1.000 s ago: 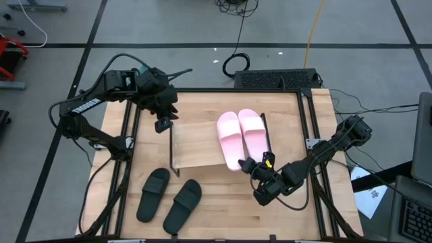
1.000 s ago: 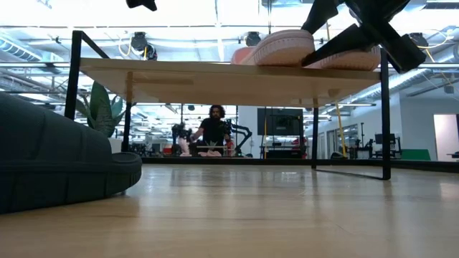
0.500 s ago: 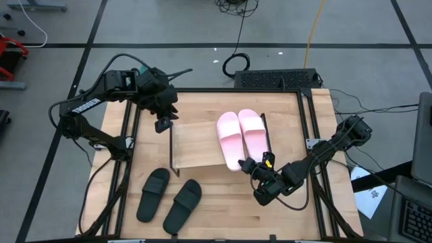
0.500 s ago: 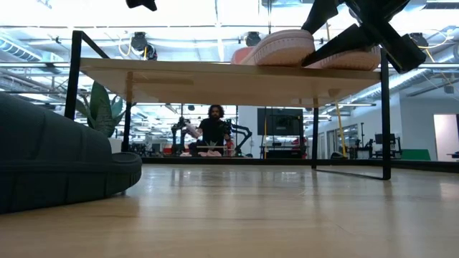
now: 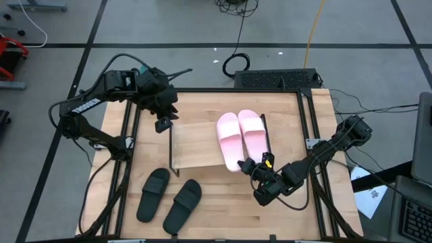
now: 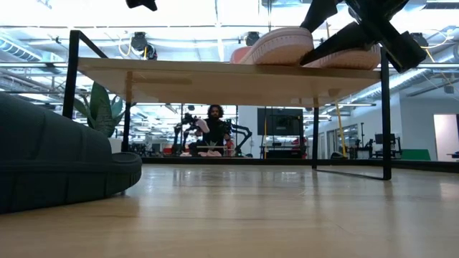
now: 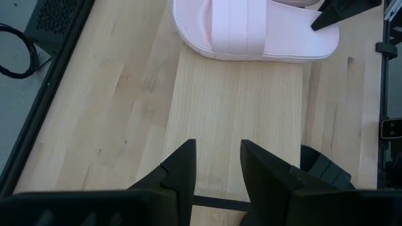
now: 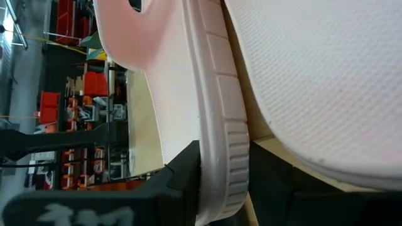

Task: Pick and place slides into the shelf
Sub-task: Put the pink slipper on the shelf

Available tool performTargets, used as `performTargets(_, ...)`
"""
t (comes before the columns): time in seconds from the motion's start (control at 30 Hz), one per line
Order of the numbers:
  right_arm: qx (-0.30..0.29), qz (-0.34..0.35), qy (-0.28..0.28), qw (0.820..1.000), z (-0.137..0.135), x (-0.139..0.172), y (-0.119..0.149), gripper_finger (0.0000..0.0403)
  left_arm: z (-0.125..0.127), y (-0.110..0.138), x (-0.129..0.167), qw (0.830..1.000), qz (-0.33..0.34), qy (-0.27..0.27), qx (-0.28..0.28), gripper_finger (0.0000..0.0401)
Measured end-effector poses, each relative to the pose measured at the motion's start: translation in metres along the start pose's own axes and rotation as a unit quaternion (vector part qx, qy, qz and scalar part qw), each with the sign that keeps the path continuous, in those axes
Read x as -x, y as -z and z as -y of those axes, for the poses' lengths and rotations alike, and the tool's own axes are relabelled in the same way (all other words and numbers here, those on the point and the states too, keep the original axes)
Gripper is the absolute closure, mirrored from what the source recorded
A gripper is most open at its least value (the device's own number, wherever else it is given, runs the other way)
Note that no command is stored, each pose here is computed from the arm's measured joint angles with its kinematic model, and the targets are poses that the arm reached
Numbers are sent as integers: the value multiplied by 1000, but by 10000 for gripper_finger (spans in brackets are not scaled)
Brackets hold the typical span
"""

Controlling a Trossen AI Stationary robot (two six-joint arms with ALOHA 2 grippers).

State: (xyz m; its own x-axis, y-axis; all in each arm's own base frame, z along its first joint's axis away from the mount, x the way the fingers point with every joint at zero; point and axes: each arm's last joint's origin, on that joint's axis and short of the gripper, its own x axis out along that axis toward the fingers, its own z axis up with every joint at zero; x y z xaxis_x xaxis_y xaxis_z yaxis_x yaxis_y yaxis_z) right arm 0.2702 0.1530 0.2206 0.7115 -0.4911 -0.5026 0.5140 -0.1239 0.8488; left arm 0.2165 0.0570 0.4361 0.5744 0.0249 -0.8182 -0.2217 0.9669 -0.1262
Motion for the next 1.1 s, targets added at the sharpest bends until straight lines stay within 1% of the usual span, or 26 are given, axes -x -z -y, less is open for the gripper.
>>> performTargets(0.23, -2, -1, -2, 1000, 0, 0, 0, 300, 0, 0, 0, 1000, 0, 0, 0, 279)
performTargets(0.37, 7, -2, -4, 1000, -1, 0, 1, 297, 0, 0, 0, 1000, 0, 0, 0, 279)
performTargets(0.5, 10, -4, -6, 1000, -1, 0, 1, 282, 0, 0, 0, 1000, 0, 0, 0, 279)
performTargets(0.83, 9, -7, -10, 1000, -4, 2, 0, 225, 0, 0, 0, 1000, 0, 0, 0, 279)
performTargets(0.93, 9, -7, -11, 1000, -4, 2, 0, 217, 0, 0, 0, 1000, 0, 0, 0, 279)
performTargets(1.1, 9, -7, -11, 1000, -5, 3, 0, 217, 0, 0, 0, 1000, 0, 0, 0, 279)
